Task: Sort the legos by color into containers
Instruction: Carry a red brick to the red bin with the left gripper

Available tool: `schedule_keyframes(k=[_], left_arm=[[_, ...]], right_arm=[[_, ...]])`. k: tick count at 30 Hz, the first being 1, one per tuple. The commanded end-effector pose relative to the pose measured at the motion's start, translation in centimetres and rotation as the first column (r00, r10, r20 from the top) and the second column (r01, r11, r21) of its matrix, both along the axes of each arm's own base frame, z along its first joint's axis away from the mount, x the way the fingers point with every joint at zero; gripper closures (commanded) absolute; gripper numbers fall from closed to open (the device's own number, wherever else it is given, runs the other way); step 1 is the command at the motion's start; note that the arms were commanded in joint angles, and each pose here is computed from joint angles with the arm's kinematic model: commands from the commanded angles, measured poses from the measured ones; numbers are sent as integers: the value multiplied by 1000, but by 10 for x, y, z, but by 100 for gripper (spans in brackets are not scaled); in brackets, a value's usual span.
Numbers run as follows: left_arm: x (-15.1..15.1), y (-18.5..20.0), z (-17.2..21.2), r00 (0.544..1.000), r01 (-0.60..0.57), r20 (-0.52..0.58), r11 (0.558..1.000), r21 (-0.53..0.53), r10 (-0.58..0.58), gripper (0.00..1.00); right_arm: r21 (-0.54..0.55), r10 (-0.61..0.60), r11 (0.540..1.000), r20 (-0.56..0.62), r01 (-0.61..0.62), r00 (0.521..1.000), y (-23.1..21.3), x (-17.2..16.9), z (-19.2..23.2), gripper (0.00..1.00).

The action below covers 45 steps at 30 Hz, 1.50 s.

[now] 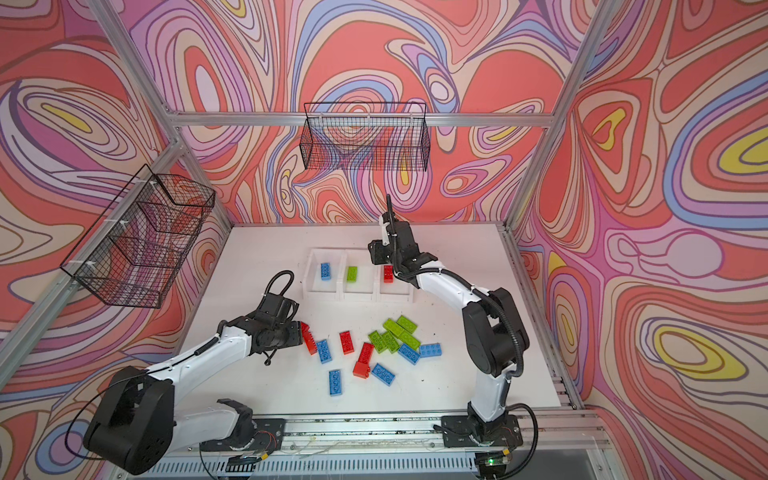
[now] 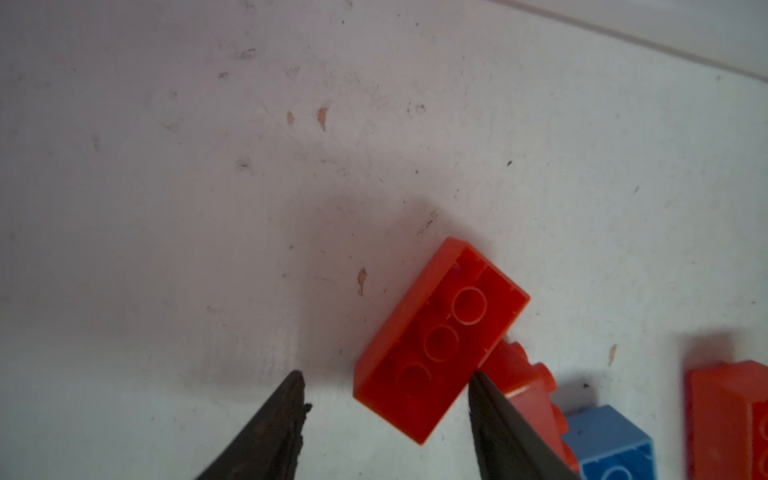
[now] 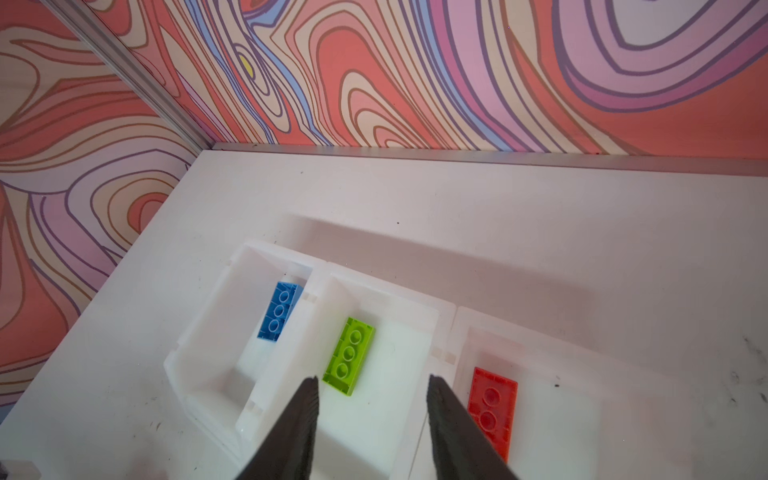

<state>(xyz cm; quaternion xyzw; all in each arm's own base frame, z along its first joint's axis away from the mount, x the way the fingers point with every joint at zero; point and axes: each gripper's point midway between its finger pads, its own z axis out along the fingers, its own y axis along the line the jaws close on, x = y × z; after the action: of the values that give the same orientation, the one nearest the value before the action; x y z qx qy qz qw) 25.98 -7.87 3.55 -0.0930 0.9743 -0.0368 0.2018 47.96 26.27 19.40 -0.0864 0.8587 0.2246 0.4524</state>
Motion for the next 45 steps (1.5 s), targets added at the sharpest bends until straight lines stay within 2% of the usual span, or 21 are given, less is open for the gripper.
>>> schedule_keyframes(k=[1, 6, 10, 13, 14, 21, 32, 38, 45], left_arm=[[15, -7, 8, 999, -4, 38, 1000, -12, 5, 34], [18, -5, -4, 1000, -2, 21, 1000, 12, 1, 35], [22, -9, -7, 1000, 5, 23, 1000, 4, -5, 39], [27, -11, -6, 999, 16, 32, 1000, 2, -16, 45], [28, -12, -7, 999, 23, 29, 1000, 7, -23, 47], [37, -17, -2, 998, 49, 45, 999, -2, -49, 67], [42, -20, 10, 994, 77, 76, 997, -4, -77, 78], [53, -29, 43, 985, 116, 130, 993, -23, -112, 81], [73, -69, 106, 936, 245, 259, 969, 17, -241, 79]], right_arm=[[-31, -17, 999, -8, 17, 1000, -8, -5, -9, 54], [-30, -28, 999, -9, 28, 1000, -12, -8, -9, 55], [-39, -41, 998, -1, 41, 999, -17, -11, -7, 55], [-53, -50, 997, -12, 49, 999, -21, -14, -13, 55], [-45, -55, 997, 8, 55, 998, -23, -17, -1, 55], [-66, -95, 993, 7, 95, 995, -42, -30, -4, 55], [-95, -123, 988, 4, 123, 992, -58, -42, -8, 56], [-124, -144, 982, 4, 144, 990, -69, -48, -9, 56], [-141, -223, 967, -58, 213, 973, -109, -70, -34, 56]])
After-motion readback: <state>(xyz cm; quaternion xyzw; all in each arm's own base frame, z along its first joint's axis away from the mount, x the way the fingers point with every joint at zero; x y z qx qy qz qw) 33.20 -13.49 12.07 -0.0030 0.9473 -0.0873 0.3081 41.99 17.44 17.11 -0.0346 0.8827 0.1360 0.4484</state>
